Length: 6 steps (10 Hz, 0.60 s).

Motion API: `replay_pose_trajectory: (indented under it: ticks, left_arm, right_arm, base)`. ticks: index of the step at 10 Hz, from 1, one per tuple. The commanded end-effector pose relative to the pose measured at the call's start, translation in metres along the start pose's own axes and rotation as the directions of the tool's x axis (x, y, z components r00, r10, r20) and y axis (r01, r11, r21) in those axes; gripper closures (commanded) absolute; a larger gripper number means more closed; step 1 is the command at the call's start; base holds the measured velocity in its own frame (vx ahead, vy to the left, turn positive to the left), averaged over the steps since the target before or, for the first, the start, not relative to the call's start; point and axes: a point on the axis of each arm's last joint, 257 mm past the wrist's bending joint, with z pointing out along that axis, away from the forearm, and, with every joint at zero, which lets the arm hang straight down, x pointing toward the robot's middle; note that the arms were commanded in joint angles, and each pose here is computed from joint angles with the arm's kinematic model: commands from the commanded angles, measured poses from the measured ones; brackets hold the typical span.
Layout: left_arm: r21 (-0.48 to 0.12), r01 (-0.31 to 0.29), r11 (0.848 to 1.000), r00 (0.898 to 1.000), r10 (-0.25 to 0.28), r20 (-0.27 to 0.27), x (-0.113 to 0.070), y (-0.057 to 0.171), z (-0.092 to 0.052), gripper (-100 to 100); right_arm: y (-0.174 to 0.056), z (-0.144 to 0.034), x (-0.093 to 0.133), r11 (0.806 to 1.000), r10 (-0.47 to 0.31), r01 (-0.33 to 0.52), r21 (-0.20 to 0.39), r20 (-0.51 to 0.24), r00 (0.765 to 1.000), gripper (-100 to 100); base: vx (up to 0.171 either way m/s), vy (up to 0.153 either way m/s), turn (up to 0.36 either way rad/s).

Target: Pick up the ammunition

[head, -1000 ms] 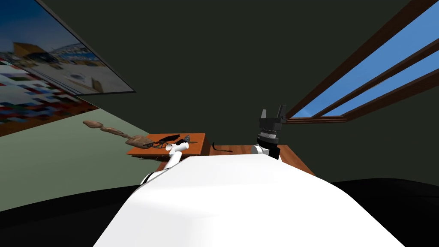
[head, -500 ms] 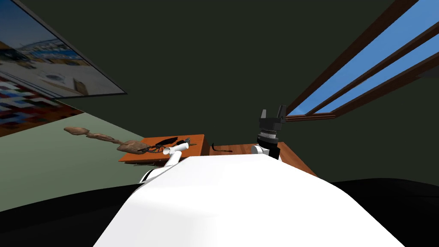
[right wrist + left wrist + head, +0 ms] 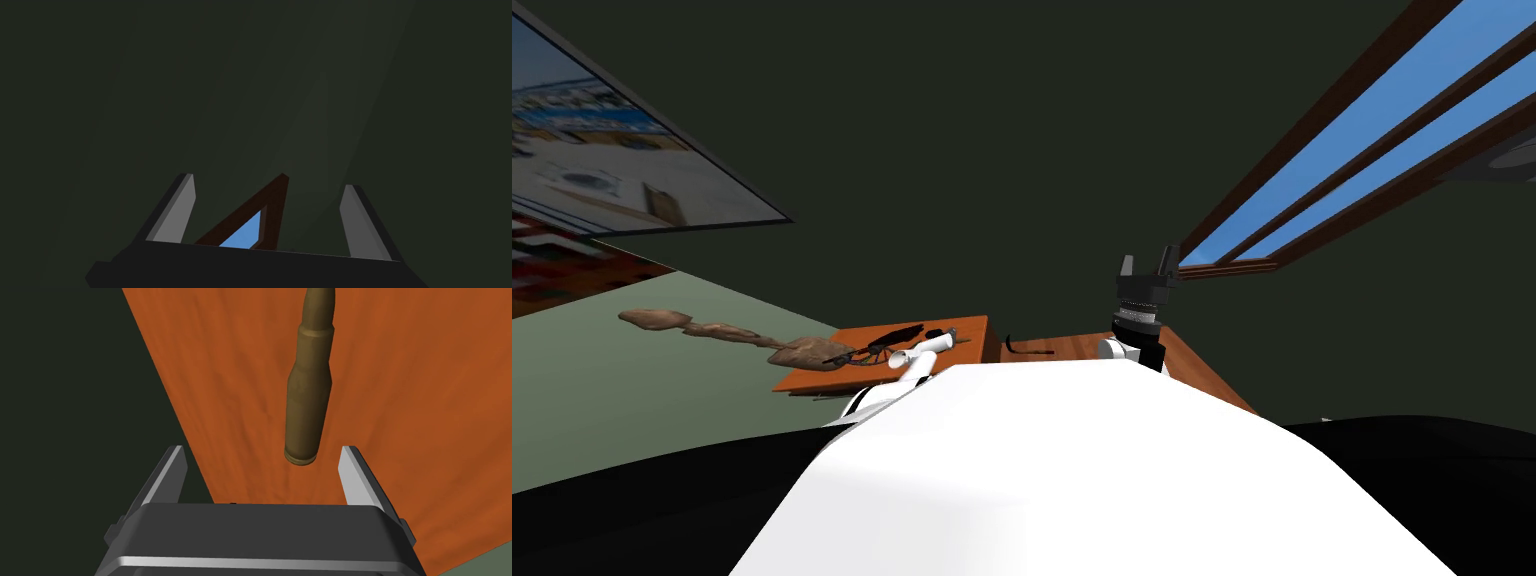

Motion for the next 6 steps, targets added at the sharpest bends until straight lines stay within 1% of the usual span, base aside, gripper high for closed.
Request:
replay_pose_trajectory:
  ticks: [1,2,3,6]
  left_arm:
    - [-0.041,0.006,0.999,1.000,-0.006,-0.007,0.001,0.013,0.000,-100]
    - [-0.071,0.010,0.997,1.000,-0.011,-0.012,0.002,0.021,0.001,-100]
    - [-0.071,0.010,0.997,1.000,-0.011,-0.012,0.002,0.021,0.001,-100]
    - [-0.141,0.019,0.990,0.999,-0.023,-0.022,0.003,0.042,0.002,-100]
  right_arm:
    - [0.000,0.000,0.000,1.000,0.000,0.000,0.000,0.000,1.000,0]
    - [0.000,0.000,0.000,1.000,0.000,0.000,0.000,0.000,1.000,0]
    - [0.000,0.000,0.000,1.000,0.000,0.000,0.000,0.000,1.000,0]
    - [0.000,0.000,0.000,1.000,0.000,0.000,0.000,0.000,1.000,0]
  base:
    - [0.010,0.022,-0.066]
    - [0.010,0.026,-0.101]
    - [0.007,0.023,-0.040]
    - [0.007,0.027,-0.066]
